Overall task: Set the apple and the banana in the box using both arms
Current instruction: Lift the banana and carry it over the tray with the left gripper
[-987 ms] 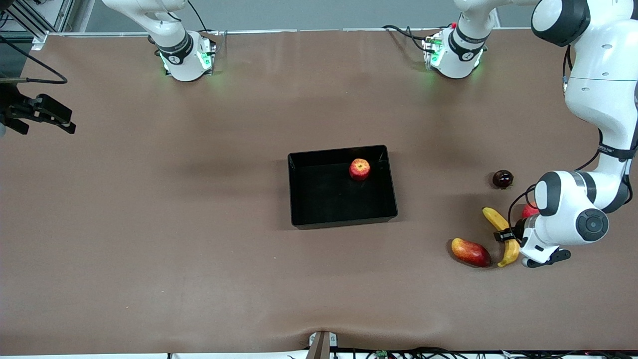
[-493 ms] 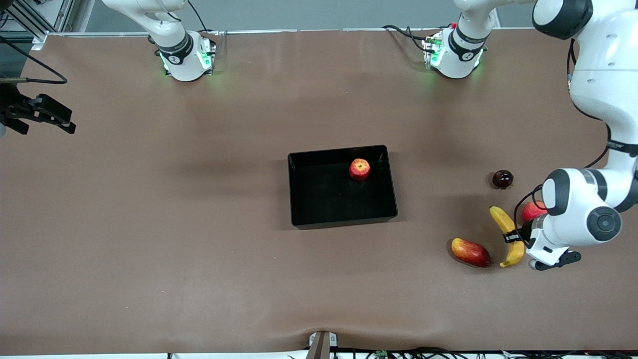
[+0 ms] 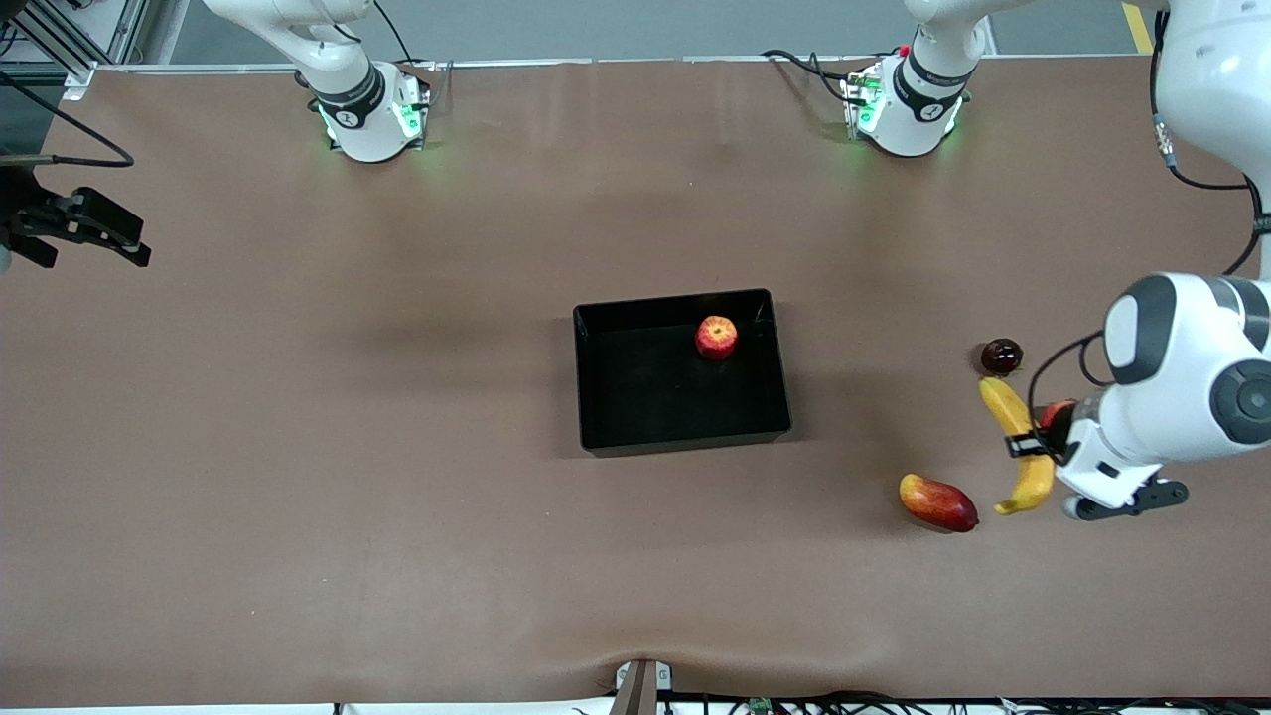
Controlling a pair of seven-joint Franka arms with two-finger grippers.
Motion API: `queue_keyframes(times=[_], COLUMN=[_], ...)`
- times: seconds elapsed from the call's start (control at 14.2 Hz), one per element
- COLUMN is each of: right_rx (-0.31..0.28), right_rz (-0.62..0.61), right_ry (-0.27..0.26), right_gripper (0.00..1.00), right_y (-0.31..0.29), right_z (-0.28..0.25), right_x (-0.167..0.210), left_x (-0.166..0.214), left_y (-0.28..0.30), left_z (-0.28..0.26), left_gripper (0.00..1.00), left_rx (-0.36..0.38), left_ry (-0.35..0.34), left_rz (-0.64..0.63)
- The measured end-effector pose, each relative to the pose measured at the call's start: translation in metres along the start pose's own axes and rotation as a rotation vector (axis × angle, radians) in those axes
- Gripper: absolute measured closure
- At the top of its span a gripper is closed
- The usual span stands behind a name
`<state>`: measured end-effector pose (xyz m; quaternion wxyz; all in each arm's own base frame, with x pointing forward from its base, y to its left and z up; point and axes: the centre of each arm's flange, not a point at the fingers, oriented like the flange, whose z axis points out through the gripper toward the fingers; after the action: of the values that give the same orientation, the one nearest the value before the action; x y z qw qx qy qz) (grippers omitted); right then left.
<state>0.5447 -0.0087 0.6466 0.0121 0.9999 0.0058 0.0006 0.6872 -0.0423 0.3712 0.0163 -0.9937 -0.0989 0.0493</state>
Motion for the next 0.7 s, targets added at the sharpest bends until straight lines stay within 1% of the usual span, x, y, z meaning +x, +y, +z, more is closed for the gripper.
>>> queue_keyframes(times=[0.28, 0.56, 0.7], right_rx=[0.000, 0.000, 0.000], right_rz=[0.000, 0.001, 0.001], right_ry=[0.000, 0.000, 0.000], right_gripper=[0.00, 0.00, 0.00], right_y=[0.000, 0.000, 0.000], right_z=[0.000, 0.000, 0.000], right_x=[0.000, 0.000, 0.000], left_x=[-0.052, -0.127, -0.157], left_y=[0.111, 0.238, 0.284], left_z=[-0.015, -0.004, 0.006], left_gripper=[0.66, 0.66, 0.66], left_rx=[-0.044, -0.026, -0.042], left_ry=[-0.034, -0.046, -0.039], left_rz=[-0.094, -0.138, -0.161])
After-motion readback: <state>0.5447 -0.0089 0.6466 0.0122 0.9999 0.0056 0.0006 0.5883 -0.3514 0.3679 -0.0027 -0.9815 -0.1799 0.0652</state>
